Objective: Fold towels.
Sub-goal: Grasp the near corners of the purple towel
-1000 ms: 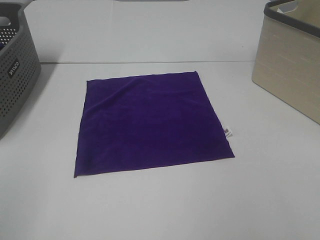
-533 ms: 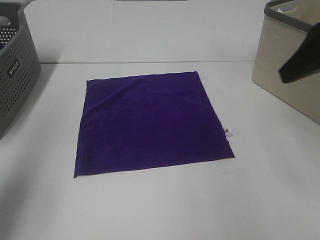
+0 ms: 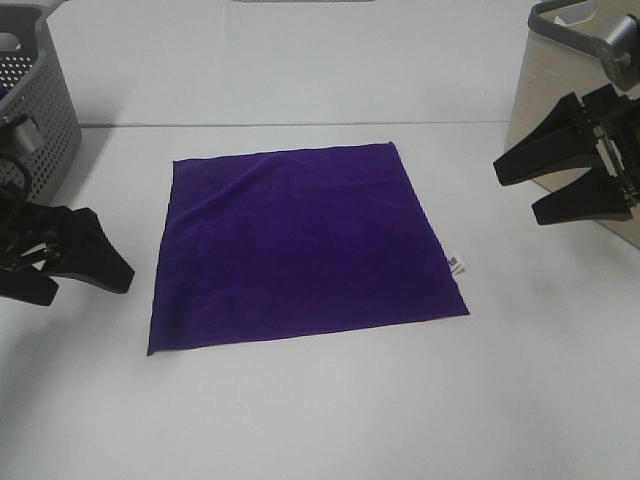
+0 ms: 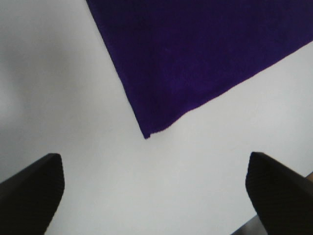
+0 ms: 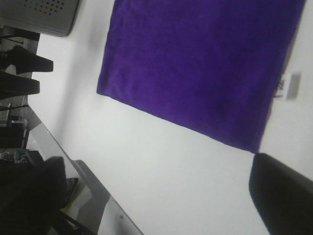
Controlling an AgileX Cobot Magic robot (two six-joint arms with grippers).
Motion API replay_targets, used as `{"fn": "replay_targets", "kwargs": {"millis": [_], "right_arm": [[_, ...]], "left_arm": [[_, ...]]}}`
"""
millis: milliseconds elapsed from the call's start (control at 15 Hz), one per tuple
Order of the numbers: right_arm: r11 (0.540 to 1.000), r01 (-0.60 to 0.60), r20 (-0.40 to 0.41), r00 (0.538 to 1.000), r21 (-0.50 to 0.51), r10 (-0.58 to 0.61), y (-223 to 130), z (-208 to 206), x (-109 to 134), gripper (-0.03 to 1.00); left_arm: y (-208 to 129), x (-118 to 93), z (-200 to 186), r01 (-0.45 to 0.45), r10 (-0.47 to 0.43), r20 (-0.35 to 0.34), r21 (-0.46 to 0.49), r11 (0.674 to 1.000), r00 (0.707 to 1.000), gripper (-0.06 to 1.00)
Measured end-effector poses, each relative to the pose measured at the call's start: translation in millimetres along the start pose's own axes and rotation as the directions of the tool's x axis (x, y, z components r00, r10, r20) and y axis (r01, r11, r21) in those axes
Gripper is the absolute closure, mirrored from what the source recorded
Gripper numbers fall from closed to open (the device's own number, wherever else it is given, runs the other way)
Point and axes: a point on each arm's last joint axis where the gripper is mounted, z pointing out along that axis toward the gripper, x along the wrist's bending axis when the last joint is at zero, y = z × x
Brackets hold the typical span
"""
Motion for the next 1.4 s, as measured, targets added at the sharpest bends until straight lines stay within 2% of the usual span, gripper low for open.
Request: {"fn": "replay_targets", "kwargs": {"millis": [67,133,267,467,800,1200,1400], "right_arm": [[0.999,-0.015,0.005,1.000,0.036,0.015,-2.7,6.5,-11.6,-0.01],[0.994,-0.053,0.011,0.999,0.093,0.053,-7.3,22.8,-30.2,-0.01],[0.993,-0.071,0.044,0.997,0.096,0.067,-7.6,33.1,-40.6,-0.01],[0.994,-0.088,0.102,0.991,0.066,0.081,-5.9,39.8,-53.0,-0.01],[0.986,-0.129,0.102,0.988,0.102,0.119,-11.6,59.8,-77.4,-0.01],[0.987,-0.062,0.120,0.992,0.148,0.044,-1.3,88.7,-66.2,-0.01],[0.986,-0.062,0.114,0.993,0.158,0.044,-0.8,92.3,-66.4,-0.01]], "left_arm": [[2.5,4.5,10.9,0.002,-0.001,0.013,-0.009,1.000,1.000,0.02],[3.0,11.9,33.7,0.014,-0.015,0.065,0.005,1.000,0.998,0.02],[2.5,17.4,51.9,0.042,-0.043,0.109,0.014,0.999,0.993,0.02],[-1.4,23.2,67.9,0.051,-0.056,0.136,0.044,0.998,0.989,0.03],[-3.4,35.6,72.8,0.109,-0.121,0.212,0.067,0.992,0.970,0.04],[-3.8,36.3,73.8,0.106,-0.119,0.221,0.068,0.992,0.968,0.05],[-3.8,36.4,74.2,0.110,-0.123,0.223,0.069,0.992,0.967,0.05]]}}
